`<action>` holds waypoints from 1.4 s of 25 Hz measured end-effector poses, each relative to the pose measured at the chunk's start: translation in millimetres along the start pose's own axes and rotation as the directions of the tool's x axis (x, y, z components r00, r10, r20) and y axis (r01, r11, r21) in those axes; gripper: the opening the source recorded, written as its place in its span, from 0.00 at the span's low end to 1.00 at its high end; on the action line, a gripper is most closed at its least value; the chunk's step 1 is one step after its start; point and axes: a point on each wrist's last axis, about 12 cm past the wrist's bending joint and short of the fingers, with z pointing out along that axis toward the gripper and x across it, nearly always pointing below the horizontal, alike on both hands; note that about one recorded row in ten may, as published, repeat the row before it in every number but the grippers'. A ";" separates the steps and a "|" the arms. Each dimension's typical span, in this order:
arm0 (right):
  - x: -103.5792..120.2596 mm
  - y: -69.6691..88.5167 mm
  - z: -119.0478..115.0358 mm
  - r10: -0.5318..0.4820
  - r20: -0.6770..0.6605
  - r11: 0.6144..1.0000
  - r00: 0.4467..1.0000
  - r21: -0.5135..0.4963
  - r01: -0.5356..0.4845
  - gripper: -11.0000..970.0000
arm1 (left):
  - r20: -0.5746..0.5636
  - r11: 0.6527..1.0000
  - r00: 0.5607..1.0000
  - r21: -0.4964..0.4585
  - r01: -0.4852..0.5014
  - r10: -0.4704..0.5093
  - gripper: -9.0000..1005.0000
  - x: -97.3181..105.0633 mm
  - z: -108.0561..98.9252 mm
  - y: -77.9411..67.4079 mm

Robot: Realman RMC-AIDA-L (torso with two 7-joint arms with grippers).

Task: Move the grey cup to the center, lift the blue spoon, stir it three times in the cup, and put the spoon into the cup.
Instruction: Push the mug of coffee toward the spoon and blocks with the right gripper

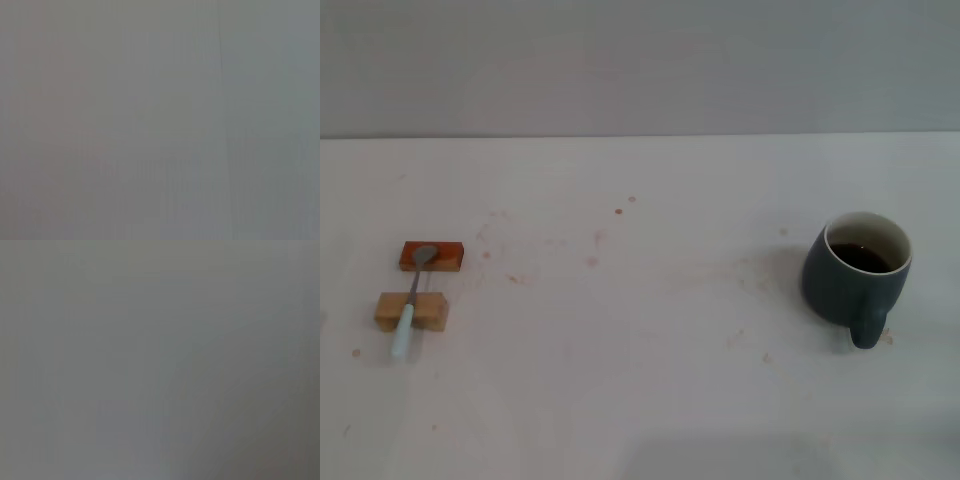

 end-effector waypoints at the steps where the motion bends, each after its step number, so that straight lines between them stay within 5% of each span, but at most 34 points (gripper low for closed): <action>1: 1.3 1.2 4.9 -0.004 -0.022 1.000 1.000 -0.004 0.004 0.01 | 0.000 1.000 1.000 0.000 0.000 0.000 0.82 0.1 -0.1 0.0; 8: 0.7 11.4 23.3 -0.013 -0.065 0.999 0.998 -0.034 0.011 0.01 | 0.002 1.000 1.000 0.003 0.001 -0.001 0.82 -0.2 1.6 -0.9; 13: 2.0 32.5 39.8 -0.012 -0.137 0.995 0.990 -0.095 -0.001 0.01 | 0.012 1.000 1.000 0.007 0.004 -0.004 0.82 -1.5 5.1 -2.4; 35: -5.0 82.7 62.7 -0.034 -0.212 0.968 0.977 -0.250 -0.021 0.01 | 0.019 1.000 1.000 0.007 0.005 -0.005 0.81 -2.3 8.0 -2.9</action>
